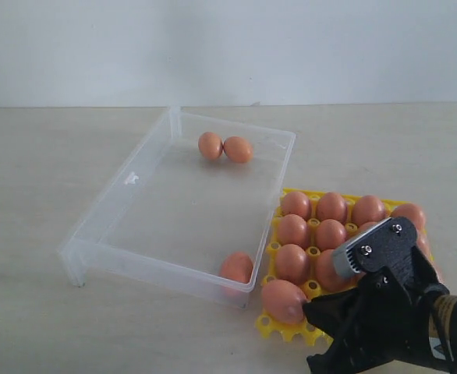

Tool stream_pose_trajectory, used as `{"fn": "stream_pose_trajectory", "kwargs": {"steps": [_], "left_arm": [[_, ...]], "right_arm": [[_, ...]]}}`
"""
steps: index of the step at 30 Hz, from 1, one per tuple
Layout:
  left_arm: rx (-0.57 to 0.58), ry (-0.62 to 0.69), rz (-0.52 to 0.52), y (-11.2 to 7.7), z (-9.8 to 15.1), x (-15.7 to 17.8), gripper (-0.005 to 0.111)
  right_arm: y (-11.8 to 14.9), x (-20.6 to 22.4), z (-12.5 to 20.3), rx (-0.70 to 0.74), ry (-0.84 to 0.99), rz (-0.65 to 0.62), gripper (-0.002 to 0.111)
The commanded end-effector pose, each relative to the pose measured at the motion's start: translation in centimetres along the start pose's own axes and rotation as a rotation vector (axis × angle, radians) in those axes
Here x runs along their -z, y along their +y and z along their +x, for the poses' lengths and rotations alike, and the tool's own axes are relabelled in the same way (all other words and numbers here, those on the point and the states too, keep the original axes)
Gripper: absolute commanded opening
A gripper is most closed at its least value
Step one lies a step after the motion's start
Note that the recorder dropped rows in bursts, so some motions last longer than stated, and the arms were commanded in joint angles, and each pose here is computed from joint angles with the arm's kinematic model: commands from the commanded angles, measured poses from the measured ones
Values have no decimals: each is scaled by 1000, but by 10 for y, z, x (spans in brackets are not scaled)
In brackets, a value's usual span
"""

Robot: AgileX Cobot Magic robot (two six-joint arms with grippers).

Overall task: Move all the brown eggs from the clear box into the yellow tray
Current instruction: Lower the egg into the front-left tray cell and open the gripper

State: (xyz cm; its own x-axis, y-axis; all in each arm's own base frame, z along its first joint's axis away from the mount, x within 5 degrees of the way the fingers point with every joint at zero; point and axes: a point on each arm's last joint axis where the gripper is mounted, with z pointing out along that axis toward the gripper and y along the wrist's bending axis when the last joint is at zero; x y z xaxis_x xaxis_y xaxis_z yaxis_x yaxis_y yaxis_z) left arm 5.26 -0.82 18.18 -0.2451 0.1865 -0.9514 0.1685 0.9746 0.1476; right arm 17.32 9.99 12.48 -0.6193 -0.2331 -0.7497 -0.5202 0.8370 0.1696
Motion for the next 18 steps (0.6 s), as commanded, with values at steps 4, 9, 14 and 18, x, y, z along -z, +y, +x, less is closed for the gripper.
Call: {"fn": "stream_pose_trajectory", "kwargs": {"steps": [4,9,14,18], "left_arm": [[12,-3,-4,0,1,0,4],[12,-3,-4,0,1,0,4],[12,-3,-4,0,1,0,4],[12,-3,-4,0,1,0,4]], "right_arm": [[-6,0,0,52,-1,63,0],[-7,0,-1,47,-13,72,0],[-6,0,-3,48,-33,66,0],[-6,-3,-4,53,-58,55,0]]}}
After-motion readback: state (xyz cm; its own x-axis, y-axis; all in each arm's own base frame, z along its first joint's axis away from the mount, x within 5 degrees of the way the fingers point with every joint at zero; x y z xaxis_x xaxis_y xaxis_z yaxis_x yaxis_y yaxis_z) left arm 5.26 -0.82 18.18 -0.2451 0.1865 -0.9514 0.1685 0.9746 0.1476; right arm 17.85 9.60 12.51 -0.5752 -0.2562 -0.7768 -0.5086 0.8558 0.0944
